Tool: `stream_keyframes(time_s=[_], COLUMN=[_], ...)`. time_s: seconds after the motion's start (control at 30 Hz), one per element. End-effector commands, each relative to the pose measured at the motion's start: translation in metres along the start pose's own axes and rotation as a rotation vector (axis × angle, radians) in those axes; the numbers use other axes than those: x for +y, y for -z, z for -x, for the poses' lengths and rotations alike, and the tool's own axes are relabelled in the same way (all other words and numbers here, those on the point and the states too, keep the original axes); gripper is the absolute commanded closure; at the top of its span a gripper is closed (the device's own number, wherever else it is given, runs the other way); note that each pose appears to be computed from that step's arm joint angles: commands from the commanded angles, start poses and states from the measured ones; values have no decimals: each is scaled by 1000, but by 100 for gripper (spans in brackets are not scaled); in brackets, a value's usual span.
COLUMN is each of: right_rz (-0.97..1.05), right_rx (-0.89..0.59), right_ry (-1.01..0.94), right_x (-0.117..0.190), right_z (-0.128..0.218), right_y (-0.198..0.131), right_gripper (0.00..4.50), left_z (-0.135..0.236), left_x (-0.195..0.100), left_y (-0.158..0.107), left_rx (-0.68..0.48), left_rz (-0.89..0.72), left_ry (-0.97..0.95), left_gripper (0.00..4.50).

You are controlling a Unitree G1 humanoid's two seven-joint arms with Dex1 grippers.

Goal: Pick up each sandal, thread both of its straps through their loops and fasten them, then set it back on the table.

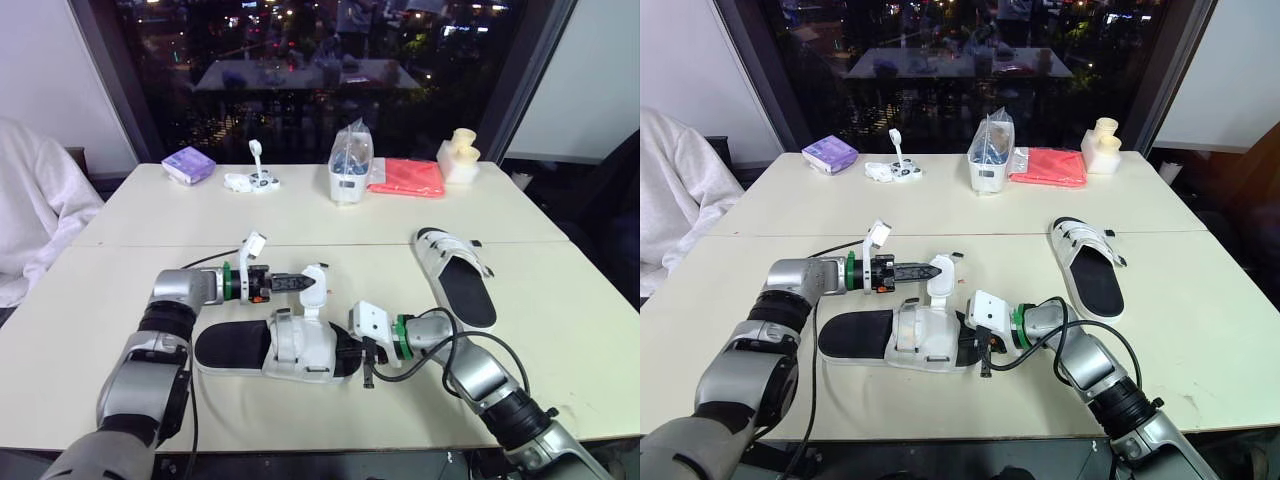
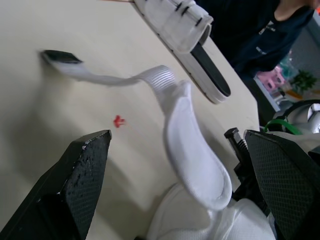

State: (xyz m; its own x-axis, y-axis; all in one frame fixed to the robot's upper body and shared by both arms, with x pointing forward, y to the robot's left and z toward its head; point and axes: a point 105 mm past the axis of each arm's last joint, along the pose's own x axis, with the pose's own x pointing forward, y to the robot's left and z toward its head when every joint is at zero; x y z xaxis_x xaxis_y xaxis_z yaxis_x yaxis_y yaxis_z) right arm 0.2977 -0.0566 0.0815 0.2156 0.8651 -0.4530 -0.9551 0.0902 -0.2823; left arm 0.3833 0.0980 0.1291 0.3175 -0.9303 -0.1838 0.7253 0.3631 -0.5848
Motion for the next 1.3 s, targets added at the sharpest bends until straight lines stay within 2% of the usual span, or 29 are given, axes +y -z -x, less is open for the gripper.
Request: stream_keyframes(time_s=[0.03, 0.17, 0.37, 0.73, 1.13, 1.23, 1.3], right_rz=[-87, -85, -82, -76, -68, -67, -66], right_rx=[132, 135, 139, 142, 146, 148, 149], right_ry=[-19, -17, -12, -8, -9, -9, -8], right_x=[11, 11, 10, 9, 8, 8, 8], right_z=[-5, -5, -5, -5, -4, -4, -4], right_y=[37, 38, 38, 39, 39, 40, 40], right_gripper=[450, 450, 450, 450, 450, 450, 450], left_z=[-15, -30, -45, -41, -37, -36, -36], left_x=[-7, -10, -14, -21, -30, -30, -31], left_y=[-13, -16, -33, -59, -73, -75, -75], left_rx=[-31, -40, -123, -196, -247, -252, -256], left_rz=[4, 25, 56, 42, 44, 44, 46], left_ry=[25, 39, 42, 55, 97, 99, 106], left_gripper=[5, 5, 5, 5, 5, 95, 188])
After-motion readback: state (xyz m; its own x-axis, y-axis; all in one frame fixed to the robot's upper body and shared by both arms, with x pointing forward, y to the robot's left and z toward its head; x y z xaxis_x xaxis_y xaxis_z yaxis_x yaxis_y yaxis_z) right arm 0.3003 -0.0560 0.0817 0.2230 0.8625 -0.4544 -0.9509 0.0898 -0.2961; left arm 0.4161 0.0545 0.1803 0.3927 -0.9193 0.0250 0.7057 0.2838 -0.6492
